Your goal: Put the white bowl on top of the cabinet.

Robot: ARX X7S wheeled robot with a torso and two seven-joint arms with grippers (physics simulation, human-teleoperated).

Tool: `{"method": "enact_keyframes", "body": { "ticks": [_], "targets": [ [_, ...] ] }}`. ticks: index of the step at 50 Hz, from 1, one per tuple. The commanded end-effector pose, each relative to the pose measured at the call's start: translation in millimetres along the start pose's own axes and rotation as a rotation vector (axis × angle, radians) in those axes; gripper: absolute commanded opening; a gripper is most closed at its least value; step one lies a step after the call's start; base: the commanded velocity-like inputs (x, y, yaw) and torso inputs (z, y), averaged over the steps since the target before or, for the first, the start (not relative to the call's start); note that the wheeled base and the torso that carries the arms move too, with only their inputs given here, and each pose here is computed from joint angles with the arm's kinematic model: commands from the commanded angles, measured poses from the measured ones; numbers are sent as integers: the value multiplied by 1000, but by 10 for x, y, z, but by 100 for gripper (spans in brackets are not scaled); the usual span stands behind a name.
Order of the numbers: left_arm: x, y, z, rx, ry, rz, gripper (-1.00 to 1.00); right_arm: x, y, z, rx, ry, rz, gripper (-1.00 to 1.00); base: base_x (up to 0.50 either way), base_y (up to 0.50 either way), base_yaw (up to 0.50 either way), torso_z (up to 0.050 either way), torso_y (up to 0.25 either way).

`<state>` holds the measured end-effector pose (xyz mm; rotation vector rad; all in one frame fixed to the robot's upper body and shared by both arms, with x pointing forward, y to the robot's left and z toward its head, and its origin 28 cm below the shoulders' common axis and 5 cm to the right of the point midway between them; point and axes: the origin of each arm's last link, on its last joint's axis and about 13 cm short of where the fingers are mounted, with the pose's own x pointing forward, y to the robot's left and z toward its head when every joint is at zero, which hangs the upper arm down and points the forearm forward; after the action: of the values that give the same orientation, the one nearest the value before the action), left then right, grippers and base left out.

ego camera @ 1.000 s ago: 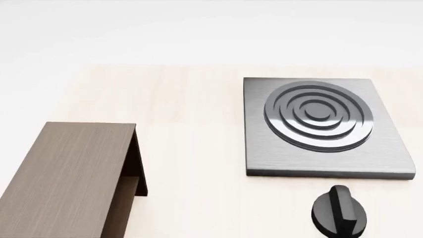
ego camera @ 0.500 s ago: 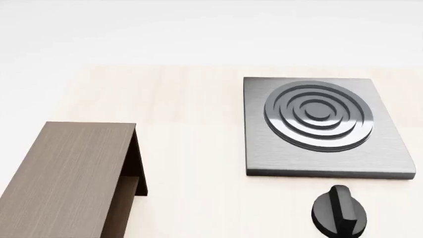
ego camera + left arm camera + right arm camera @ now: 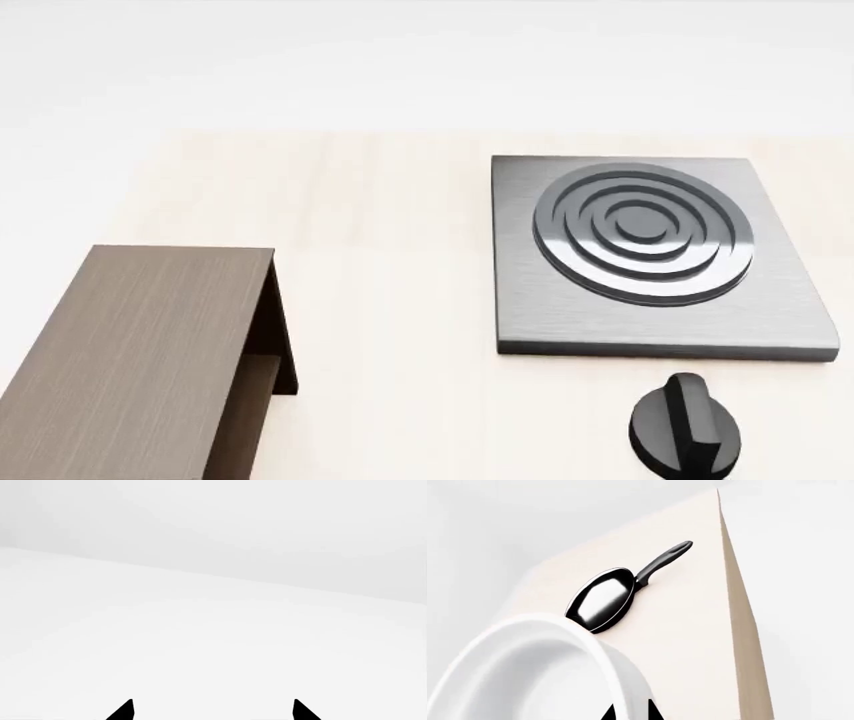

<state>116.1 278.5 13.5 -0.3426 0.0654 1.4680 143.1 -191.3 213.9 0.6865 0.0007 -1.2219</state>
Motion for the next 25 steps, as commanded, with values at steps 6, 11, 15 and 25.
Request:
{"method": "enact_keyframes", "body": {
  "ticks": [6,11,15,25],
  "targets": [
    [-5,15,3,-9,-17,-12,100,-4,202,62,14,-17,24,-100,0,0,0,0,2],
    [-6,15,6,-9,-18,-11,100,20,265,84,-3,-27,15,-100,0,0,0,0,0],
    [-6,15,5,-9,-18,-11,100,25,313,92,-15,-29,20,-100,0,0,0,0,3],
    [-2,12,2,-9,-17,-11,100,23,440,211,2,-77,40,-100,0,0,0,0,1]
  ]
}}
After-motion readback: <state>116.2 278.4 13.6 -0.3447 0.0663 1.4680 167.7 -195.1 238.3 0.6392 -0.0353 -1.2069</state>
